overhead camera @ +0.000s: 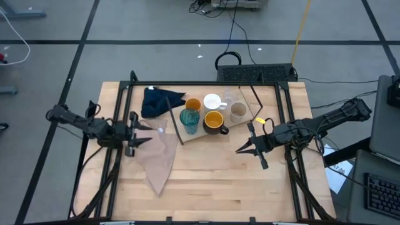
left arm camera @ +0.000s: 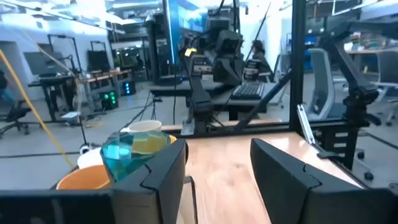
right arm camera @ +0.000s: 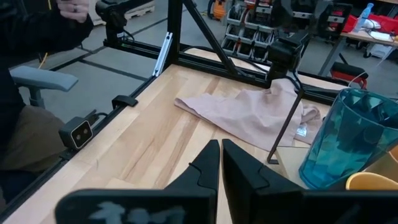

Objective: Stack small to large cups/mugs on shelf
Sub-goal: Return to Home Position

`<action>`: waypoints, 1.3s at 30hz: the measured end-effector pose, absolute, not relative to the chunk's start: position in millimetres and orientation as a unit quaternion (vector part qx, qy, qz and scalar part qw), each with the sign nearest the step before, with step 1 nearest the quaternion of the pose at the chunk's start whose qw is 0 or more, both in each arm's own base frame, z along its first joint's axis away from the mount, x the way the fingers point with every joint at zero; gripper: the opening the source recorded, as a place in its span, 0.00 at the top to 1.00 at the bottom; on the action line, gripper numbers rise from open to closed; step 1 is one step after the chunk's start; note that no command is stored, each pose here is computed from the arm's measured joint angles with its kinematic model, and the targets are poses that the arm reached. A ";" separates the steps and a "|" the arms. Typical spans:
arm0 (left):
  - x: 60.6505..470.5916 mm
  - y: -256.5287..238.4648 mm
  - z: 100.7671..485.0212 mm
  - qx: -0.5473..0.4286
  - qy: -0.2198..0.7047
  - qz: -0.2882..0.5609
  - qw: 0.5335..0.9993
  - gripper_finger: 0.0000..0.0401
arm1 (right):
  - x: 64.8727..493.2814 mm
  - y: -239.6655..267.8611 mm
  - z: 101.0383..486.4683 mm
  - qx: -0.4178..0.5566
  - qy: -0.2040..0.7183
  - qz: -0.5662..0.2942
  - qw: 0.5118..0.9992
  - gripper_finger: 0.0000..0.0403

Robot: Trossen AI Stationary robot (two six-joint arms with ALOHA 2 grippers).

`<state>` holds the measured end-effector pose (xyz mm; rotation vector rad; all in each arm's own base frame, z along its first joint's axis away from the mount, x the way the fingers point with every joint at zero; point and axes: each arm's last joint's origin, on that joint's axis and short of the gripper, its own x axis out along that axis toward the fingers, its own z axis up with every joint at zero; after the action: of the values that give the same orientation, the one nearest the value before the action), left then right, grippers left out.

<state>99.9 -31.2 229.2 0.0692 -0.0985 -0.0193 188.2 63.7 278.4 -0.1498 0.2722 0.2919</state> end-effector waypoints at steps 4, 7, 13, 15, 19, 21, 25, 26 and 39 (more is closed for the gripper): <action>95.6 -24.2 228.0 0.030 -0.045 -0.007 0.999 0.54 | 188.3 63.7 278.4 -0.070 0.136 0.144 0.978 0.98; 94.6 -21.6 226.2 0.019 -0.035 0.001 0.999 0.54 | 188.2 63.7 278.4 -0.067 0.136 0.144 0.978 0.98; 95.0 -20.6 218.7 0.011 0.003 0.015 1.000 0.54 | 188.2 63.7 278.4 -0.067 0.136 0.144 0.978 0.98; 95.0 -21.3 218.8 0.009 0.002 0.002 1.000 0.54 | 188.2 63.7 278.4 -0.063 0.137 0.143 0.978 0.98; 95.9 -22.4 214.3 0.006 0.005 -0.010 1.000 0.54 | 188.2 63.7 278.4 -0.061 0.137 0.143 0.978 0.98; 97.4 -23.0 207.7 0.001 0.010 -0.013 1.000 0.54 | 188.2 63.7 278.4 -0.061 0.137 0.143 0.978 0.98; 99.6 -24.5 200.9 0.006 -0.012 -0.025 1.000 0.54 | 188.2 63.7 278.4 -0.061 0.137 0.143 0.978 0.98; 99.8 -24.6 198.8 0.011 -0.013 -0.026 1.000 0.54 | 188.2 63.7 278.4 -0.061 0.137 0.143 0.978 0.98; 87.6 -15.1 197.2 0.020 -0.033 -0.005 0.999 0.54 | 188.3 63.7 278.4 -0.059 0.137 0.143 0.978 0.98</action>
<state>87.6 -15.1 197.2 0.0409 -0.0656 -0.0098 188.3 63.7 278.4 -0.1189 0.2760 0.2873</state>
